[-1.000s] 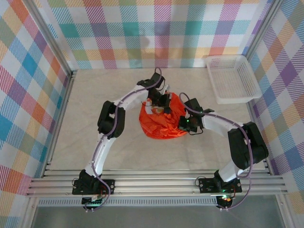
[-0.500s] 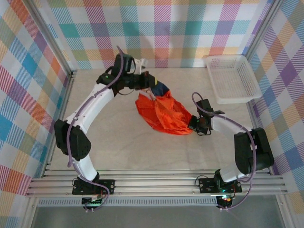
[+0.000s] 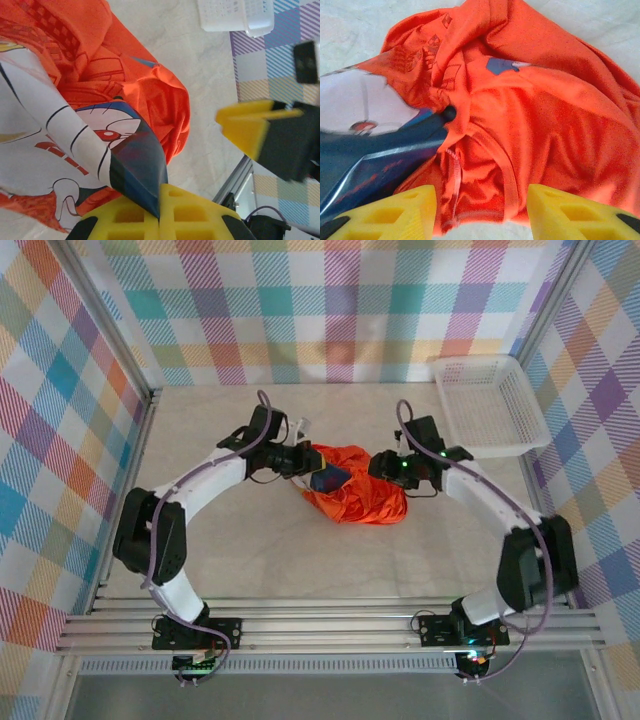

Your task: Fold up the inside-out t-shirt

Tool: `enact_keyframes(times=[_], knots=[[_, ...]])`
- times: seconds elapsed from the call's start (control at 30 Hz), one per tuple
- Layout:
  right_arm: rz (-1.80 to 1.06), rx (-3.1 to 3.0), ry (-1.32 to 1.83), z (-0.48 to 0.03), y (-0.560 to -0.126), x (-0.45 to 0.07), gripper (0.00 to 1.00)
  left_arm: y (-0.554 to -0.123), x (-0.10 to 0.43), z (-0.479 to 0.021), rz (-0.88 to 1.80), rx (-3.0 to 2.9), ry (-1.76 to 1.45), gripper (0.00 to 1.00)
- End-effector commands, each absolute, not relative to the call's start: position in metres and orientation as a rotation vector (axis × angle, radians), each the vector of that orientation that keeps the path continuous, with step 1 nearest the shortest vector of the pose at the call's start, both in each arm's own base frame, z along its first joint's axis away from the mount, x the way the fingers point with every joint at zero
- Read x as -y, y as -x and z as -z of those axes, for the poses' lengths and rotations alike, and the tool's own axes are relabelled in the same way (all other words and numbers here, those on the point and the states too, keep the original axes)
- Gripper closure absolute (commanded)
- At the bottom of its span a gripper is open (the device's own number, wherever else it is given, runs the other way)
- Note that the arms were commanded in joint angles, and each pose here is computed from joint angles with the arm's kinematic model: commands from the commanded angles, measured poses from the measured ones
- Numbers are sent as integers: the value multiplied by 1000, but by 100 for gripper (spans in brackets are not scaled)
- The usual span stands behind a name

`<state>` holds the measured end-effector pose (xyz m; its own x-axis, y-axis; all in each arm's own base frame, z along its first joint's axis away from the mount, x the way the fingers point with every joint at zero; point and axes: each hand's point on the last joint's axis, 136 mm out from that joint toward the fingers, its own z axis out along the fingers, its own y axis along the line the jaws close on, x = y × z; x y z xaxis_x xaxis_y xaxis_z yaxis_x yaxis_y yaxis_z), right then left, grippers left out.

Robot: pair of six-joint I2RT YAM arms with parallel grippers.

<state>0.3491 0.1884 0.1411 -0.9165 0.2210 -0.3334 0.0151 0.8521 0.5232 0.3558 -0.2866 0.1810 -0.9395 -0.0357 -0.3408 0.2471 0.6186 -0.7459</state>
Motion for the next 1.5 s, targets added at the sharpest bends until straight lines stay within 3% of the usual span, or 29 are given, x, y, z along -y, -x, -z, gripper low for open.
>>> enact_keyframes(times=[0.0, 0.3, 0.5, 0.77, 1.2, 1.23, 1.27, 1.37, 1.4, 1.47], knots=[[-804, -2636, -105, -144, -367, -211, 50, -348, 271, -196, 1181, -2480, -180, 100], [-920, -2670, -22, -124, -342, -271, 53, -365, 265, -193, 1229, -2452, -63, 100], [-951, -2588, -69, -126, -317, -264, 49, -380, 261, -184, 1220, -2469, 33, 100], [-944, -2569, 114, -118, -299, -281, 40, -406, 262, -170, 1211, -2511, 147, 100], [-820, -2624, 190, -79, -296, -300, 40, -417, 266, -173, 1214, -2513, 169, 100], [-808, -2620, 188, -79, -300, -301, 43, -416, 266, -172, 1216, -2515, 171, 100], [-794, -2615, 184, -80, -305, -303, 52, -416, 266, -172, 1216, -2515, 171, 100], [-738, -2615, 177, -97, -313, -301, 94, -417, 265, -175, 1205, -2517, 166, 100], [-703, -2621, 176, -106, -314, -297, 100, -415, 263, -174, 1191, -2535, 166, 100], [-606, -2612, 190, -135, -315, -282, 100, -421, 258, -183, 1158, -2534, 155, 100]])
